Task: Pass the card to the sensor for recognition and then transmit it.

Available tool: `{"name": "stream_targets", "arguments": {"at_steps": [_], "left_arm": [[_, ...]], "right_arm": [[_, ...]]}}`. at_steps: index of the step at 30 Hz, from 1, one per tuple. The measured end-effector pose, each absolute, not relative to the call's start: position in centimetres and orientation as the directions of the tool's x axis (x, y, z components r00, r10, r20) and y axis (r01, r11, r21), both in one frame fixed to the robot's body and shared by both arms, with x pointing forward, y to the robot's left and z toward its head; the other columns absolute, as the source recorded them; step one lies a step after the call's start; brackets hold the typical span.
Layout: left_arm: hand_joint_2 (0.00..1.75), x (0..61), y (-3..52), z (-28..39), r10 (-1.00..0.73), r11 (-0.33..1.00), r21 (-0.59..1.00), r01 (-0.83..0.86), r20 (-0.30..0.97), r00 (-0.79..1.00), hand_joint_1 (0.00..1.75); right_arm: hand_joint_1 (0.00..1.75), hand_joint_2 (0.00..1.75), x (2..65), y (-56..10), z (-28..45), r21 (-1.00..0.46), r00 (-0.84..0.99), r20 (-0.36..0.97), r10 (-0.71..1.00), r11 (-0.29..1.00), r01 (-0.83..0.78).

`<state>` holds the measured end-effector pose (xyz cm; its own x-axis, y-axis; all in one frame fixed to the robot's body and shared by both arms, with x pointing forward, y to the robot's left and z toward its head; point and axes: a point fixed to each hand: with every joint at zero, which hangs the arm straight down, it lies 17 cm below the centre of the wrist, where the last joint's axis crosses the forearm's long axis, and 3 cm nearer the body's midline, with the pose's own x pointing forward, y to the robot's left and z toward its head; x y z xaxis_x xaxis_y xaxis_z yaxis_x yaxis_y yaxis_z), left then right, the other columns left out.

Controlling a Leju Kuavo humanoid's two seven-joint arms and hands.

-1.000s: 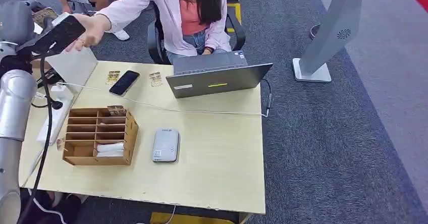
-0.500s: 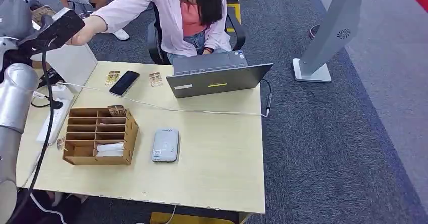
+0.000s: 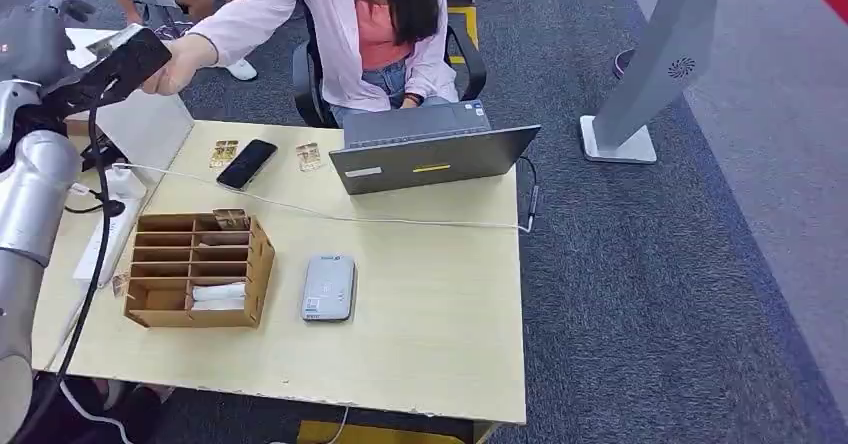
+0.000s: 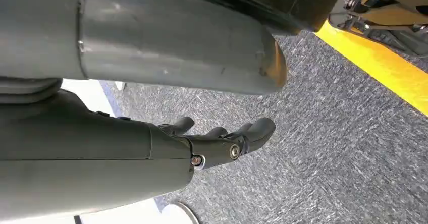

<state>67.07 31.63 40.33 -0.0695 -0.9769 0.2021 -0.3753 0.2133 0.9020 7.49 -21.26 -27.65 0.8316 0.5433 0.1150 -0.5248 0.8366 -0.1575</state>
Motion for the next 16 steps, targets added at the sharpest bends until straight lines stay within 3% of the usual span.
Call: {"name": "stream_targets", "arguments": {"at_steps": [16], "left_arm": [[1.75,64.2,30.9,39.8,-0.938,0.34,0.818,-0.465,0.264,-0.223,0.0]], "right_arm": [[0.0,0.0,8.4,-22.9,-27.6,-0.232,0.835,0.124,0.535,0.834,-0.5]]}}
